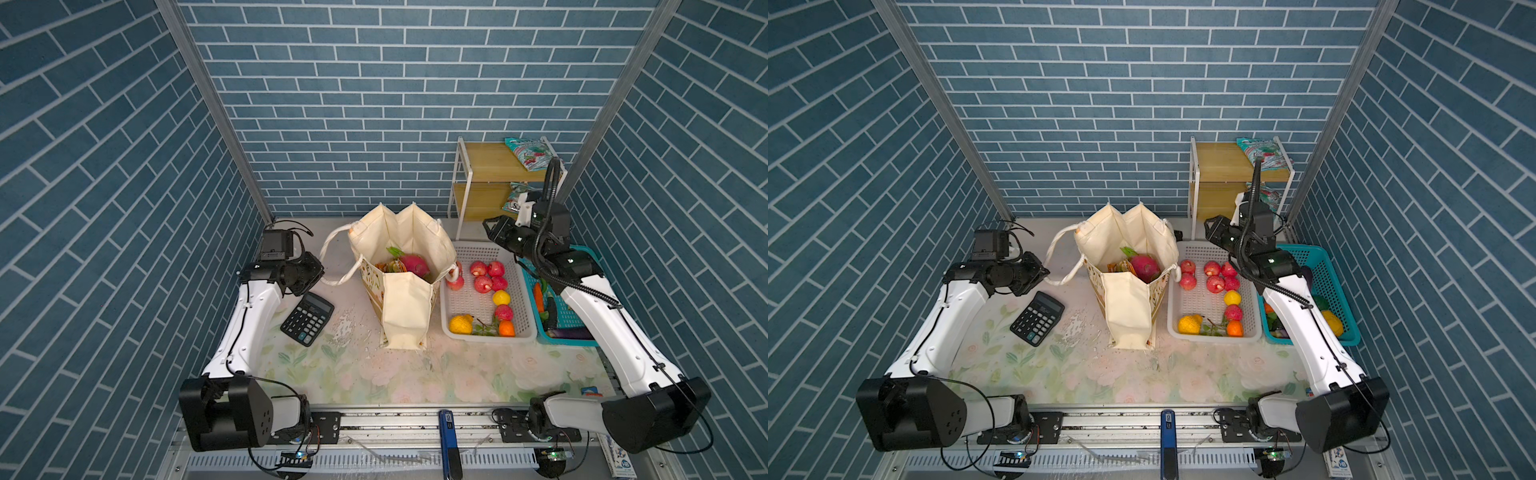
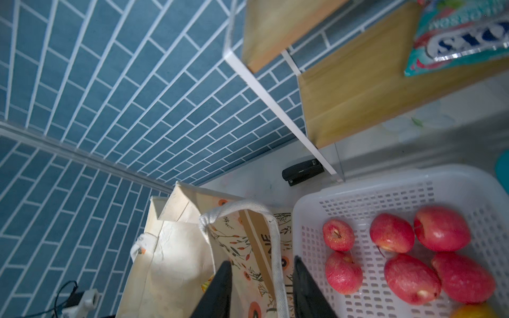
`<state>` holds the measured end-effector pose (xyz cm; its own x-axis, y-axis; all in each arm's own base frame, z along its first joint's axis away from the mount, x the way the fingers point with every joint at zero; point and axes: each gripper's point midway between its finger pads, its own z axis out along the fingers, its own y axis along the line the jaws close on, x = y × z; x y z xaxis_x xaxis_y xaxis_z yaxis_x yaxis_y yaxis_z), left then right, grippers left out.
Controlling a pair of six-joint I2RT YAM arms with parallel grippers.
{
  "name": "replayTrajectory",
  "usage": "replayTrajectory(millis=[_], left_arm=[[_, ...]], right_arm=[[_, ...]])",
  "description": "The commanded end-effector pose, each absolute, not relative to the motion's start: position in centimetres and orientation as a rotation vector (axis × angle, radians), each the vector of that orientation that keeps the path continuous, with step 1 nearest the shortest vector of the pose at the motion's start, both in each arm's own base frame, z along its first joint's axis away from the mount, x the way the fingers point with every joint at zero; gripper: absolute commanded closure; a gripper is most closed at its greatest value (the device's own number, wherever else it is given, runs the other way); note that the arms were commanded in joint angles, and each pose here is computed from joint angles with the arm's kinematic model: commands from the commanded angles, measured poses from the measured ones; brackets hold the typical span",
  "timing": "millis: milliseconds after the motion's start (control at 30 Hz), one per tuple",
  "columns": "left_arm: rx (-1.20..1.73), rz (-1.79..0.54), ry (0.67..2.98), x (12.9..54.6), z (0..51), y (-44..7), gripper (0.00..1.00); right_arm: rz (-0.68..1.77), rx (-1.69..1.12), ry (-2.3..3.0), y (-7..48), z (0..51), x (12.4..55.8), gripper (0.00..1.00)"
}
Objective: Place the food into the grocery bag and tie it
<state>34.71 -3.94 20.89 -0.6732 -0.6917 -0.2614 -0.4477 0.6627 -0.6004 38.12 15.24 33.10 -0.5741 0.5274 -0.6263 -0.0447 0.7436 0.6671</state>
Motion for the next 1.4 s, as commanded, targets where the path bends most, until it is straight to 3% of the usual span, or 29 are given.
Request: replayTrajectory(millis=[0, 367, 800, 1367], left_arm=[[-0.912, -0.648, 2.409, 34.8, 21.2, -3.4, 1.00], [-0.976, -0.620, 2.405, 35.1, 21.4, -2.9, 1.00], [-1.023, -0.591, 2.376, 36.0, 22.2, -1.8, 1.00], [-1.012, -0.611, 2.375, 36.1, 22.4, -2.0, 1.00]], right_arm=[[0.933, 0.709, 2.053, 14.8, 29.1, 38.1, 0.64], [1.182, 0.895, 2.132, 17.7, 22.0, 38.4, 0.58], [1.404, 0.831, 2.255, 22.4, 19.8, 40.9, 0.54], [1.530, 0.834, 2.345, 24.1, 18.6, 40.1, 0.50]])
